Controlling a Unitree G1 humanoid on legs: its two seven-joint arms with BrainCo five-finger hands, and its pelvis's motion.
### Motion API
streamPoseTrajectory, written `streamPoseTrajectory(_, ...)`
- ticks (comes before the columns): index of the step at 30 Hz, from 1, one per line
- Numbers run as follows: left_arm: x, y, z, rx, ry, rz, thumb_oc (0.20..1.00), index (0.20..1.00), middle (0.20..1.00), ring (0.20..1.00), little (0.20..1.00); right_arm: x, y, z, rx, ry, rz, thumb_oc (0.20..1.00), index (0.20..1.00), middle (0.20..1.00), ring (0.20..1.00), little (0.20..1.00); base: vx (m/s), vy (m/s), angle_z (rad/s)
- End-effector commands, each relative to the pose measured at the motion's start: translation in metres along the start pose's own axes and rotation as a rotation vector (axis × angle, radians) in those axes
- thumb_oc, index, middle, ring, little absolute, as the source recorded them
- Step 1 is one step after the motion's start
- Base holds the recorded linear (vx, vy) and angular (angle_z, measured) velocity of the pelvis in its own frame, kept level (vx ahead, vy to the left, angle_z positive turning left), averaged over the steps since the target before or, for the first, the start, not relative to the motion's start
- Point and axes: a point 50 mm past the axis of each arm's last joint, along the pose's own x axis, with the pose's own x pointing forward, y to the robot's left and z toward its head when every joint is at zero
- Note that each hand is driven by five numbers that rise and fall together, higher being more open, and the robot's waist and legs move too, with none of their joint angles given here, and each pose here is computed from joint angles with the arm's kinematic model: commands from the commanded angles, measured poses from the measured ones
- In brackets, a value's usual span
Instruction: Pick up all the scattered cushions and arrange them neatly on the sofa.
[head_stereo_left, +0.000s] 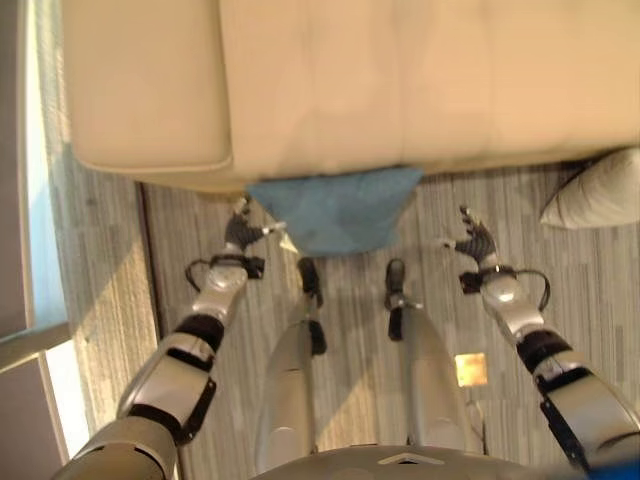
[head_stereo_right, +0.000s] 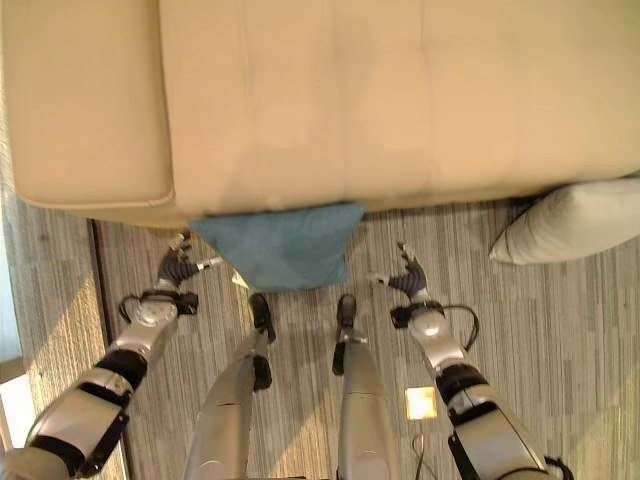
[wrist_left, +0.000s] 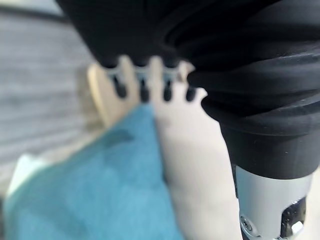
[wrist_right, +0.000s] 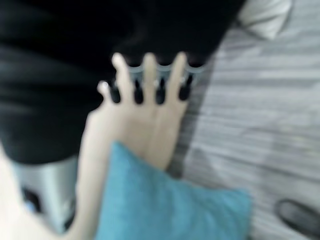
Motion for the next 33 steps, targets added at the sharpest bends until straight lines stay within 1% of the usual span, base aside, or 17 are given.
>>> streamPoseTrajectory(1,0.0,0.021,0.0,-0.084,-0.017,0.149,1.0,1.0,1.0,1.0,1.0,-0.006,-0.013,-0.004,0.045,-0.025,-0.087,1.0,1.0,1.0,1.0,1.0,-0.01,0.024,0.08)
streamPoseTrajectory(4,0.01,0.027,0.019,-0.123,-0.057,0.177,1.0,1.0,1.0,1.0,1.0,0.007,-0.025,0.014,0.08,-0.069,-0.149,1.0,1.0,1.0,1.0,1.0,0.01,0.034,0.07)
streamPoseTrajectory(5,0.016,0.03,0.03,-0.138,-0.078,0.185,1.0,1.0,1.0,1.0,1.0,0.014,-0.035,0.027,0.081,-0.104,-0.18,1.0,1.0,1.0,1.0,1.0,0.02,0.025,0.06)
streamPoseTrajectory(6,0.016,0.03,0.03,-0.138,-0.078,0.185,1.0,1.0,1.0,1.0,1.0,0.014,-0.035,0.027,0.081,-0.104,-0.18,1.0,1.0,1.0,1.0,1.0,0.02,0.031,0.06)
streamPoseTrajectory(7,0.022,0.036,0.042,-0.171,-0.099,0.219,1.0,1.0,1.0,1.0,1.0,0.021,-0.043,0.043,0.083,-0.147,-0.213,1.0,1.0,1.0,1.0,1.0,0.01,0.015,0.04)
streamPoseTrajectory(11,0.025,0.039,0.053,-0.232,-0.127,0.265,1.0,1.0,1.0,1.0,1.0,0.026,-0.05,0.055,0.091,-0.182,-0.258,1.0,1.0,1.0,1.0,1.0,0.0,0.008,0.01)
streamPoseTrajectory(12,0.023,0.038,0.052,-0.302,-0.132,0.304,1.0,1.0,1.0,1.0,1.0,0.026,-0.051,0.057,0.097,-0.189,-0.28,1.0,1.0,1.0,1.0,1.0,0.0,0.0,0.0)
streamPoseTrajectory(16,0.016,0.037,0.046,-0.378,-0.137,0.373,1.0,1.0,1.0,1.0,1.0,0.025,-0.053,0.06,0.091,-0.214,-0.306,1.0,1.0,1.0,1.0,1.0,0.02,-0.007,0.0)
streamPoseTrajectory(17,0.011,0.035,0.035,-0.439,-0.107,0.413,1.0,1.0,1.0,1.0,1.0,0.023,-0.053,0.059,0.095,-0.215,-0.316,1.0,1.0,1.0,1.0,1.0,0.03,-0.003,0.0)
streamPoseTrajectory(21,0.0,0.026,0.015,-0.534,-0.047,0.461,1.0,1.0,1.0,1.0,1.0,0.02,-0.05,0.056,0.105,-0.218,-0.332,1.0,1.0,1.0,1.0,1.0,0.02,-0.004,-0.02)
streamPoseTrajectory(22,0.0,0.026,0.015,-0.534,-0.046,0.461,1.0,1.0,1.0,1.0,1.0,0.02,-0.05,0.055,0.104,-0.218,-0.332,1.0,1.0,1.0,1.0,1.0,0.01,-0.02,0.04)
streamPoseTrajectory(24,-0.003,0.022,0.007,-0.516,-0.017,0.41,1.0,1.0,1.0,1.0,1.0,0.019,-0.051,0.055,0.105,-0.216,-0.331,1.0,1.0,1.0,1.0,1.0,0.01,-0.025,0.05)
streamPoseTrajectory(27,0.0,0.018,0.01,-0.472,-0.029,0.318,1.0,1.0,1.0,1.0,1.0,0.021,-0.055,0.06,0.104,-0.232,-0.324,1.0,1.0,1.0,1.0,1.0,0.0,-0.006,0.01)
streamPoseTrajectory(33,0.009,0.012,0.039,-0.436,-0.129,0.174,1.0,1.0,1.0,1.0,1.0,0.029,-0.065,0.081,0.092,-0.285,-0.303,1.0,1.0,1.0,1.0,1.0,0.0,-0.01,0.01)
